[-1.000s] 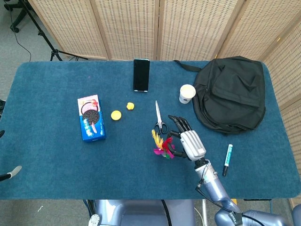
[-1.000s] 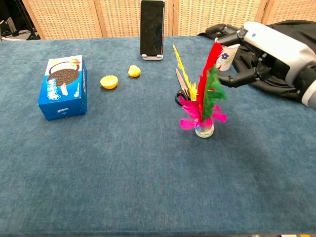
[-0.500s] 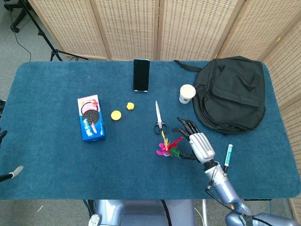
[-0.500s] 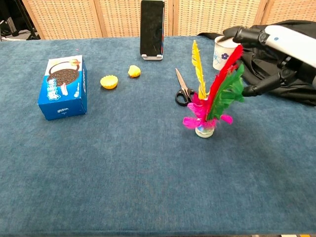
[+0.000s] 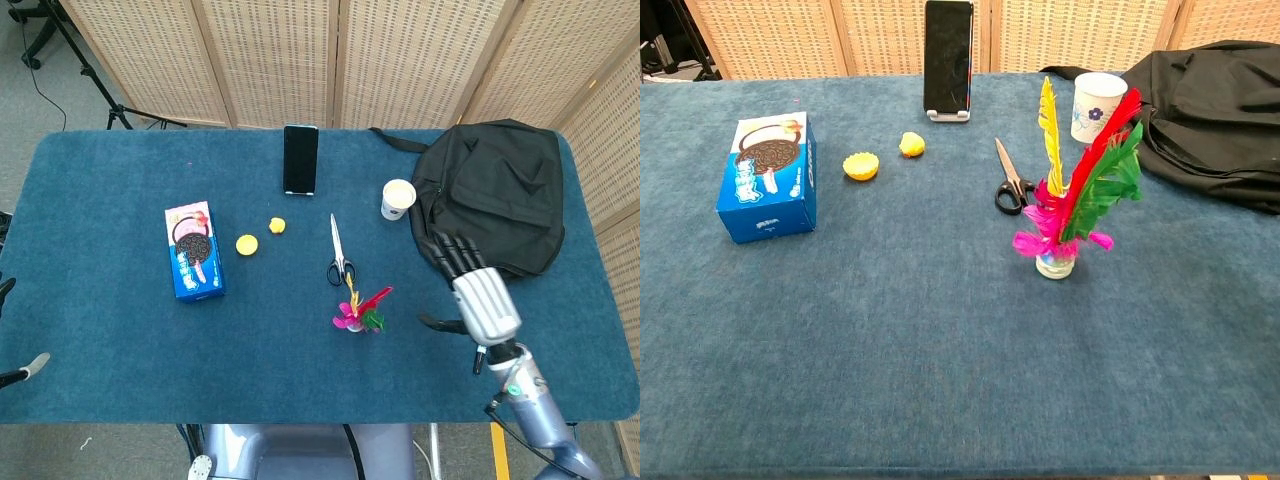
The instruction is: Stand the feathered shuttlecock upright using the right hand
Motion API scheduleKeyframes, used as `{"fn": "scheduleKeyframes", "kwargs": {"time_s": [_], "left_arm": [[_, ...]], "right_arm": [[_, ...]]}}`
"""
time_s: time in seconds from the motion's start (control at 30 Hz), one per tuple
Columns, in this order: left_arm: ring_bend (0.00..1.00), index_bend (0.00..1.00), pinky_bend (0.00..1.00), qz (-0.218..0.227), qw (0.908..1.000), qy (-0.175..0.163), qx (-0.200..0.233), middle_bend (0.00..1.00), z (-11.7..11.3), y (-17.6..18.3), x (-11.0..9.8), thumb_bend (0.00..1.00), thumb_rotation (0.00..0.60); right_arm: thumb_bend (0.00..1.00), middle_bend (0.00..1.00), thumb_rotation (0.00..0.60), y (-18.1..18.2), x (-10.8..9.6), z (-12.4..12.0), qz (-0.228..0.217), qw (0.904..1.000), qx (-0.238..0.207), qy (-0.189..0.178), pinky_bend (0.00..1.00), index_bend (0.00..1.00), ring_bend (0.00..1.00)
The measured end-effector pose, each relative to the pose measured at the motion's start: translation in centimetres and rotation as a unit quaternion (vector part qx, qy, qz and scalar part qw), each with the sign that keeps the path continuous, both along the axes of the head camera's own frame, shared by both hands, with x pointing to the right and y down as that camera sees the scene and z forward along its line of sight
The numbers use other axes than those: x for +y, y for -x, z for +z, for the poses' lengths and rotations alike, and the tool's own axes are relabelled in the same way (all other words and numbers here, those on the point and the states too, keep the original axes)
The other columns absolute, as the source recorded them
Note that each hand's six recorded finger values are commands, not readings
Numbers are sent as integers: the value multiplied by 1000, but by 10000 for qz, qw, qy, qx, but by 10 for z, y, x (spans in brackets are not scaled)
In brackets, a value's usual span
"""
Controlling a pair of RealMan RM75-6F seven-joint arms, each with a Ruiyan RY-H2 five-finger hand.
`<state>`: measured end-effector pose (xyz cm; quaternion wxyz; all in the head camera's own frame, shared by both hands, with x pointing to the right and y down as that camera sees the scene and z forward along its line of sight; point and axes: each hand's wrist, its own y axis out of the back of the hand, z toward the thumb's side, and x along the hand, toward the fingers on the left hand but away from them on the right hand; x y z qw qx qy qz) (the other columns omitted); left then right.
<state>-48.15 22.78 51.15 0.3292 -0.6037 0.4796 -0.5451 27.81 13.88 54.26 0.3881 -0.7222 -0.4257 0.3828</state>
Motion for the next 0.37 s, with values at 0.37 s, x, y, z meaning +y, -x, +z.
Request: {"fn": "scheduleKeyframes", "kwargs": {"time_s": [0.37], "left_arm": [[0,0,0,17,9998,-59,-188,0,3,-4,2,0,600]], "right_arm": [[0,0,600,-96,50,17,215,9892,1388,-417,0,0,0]]}}
